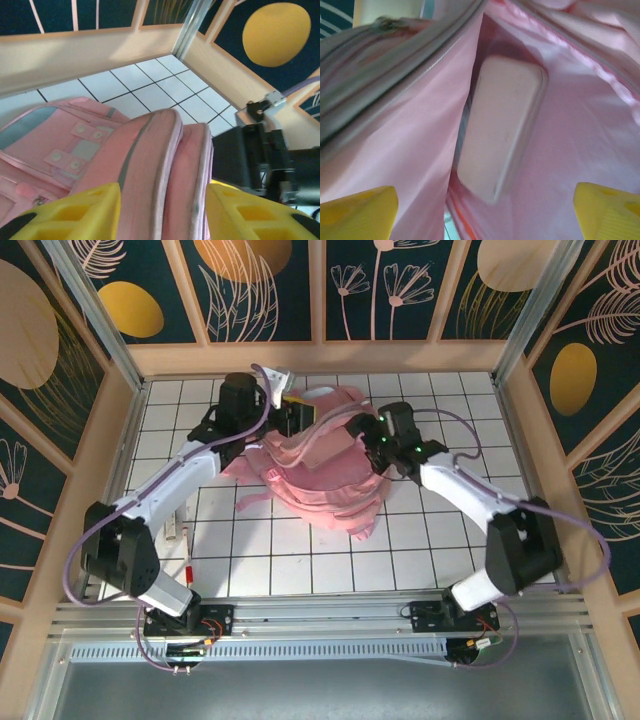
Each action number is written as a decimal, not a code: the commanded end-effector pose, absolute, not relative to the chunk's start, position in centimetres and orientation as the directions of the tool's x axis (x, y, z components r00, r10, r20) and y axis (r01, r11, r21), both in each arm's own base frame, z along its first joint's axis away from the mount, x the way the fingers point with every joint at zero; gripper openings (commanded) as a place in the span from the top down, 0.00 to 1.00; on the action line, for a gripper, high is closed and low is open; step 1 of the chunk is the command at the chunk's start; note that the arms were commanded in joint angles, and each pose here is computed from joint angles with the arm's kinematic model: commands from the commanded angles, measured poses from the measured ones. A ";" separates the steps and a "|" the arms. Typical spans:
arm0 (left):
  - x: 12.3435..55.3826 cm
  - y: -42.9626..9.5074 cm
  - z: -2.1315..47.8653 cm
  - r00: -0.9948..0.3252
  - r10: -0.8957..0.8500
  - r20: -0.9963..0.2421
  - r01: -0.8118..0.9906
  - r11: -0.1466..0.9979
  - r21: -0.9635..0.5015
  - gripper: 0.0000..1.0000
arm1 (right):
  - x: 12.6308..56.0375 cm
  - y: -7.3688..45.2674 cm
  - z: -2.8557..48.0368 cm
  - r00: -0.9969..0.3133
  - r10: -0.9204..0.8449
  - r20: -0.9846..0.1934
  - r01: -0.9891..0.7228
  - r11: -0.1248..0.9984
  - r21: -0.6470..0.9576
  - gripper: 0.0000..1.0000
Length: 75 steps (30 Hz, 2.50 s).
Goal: Pack the student bag
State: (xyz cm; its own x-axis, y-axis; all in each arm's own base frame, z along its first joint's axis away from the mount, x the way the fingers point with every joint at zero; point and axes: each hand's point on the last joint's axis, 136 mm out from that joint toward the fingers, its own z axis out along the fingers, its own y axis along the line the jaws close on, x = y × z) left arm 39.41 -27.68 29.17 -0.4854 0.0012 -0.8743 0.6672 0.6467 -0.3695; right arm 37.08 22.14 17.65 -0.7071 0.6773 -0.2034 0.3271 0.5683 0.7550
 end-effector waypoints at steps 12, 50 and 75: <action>36.0 -15.0 16.3 -0.821 -0.084 -0.565 0.268 0.817 -0.510 0.50 | 31.0 21.3 21.5 -0.813 0.051 -0.580 -0.192 0.917 0.350 0.21; 34.1 -16.6 14.6 -0.150 0.377 -0.914 0.875 0.480 0.054 0.50 | 37.9 34.9 15.1 -0.729 -0.290 -0.620 -0.335 0.941 -0.046 1.00; 40.5 -21.5 12.5 -0.017 0.517 -0.856 0.875 0.421 0.237 0.57 | 36.1 33.3 23.1 -0.705 -0.250 -0.664 -0.520 0.819 0.243 1.00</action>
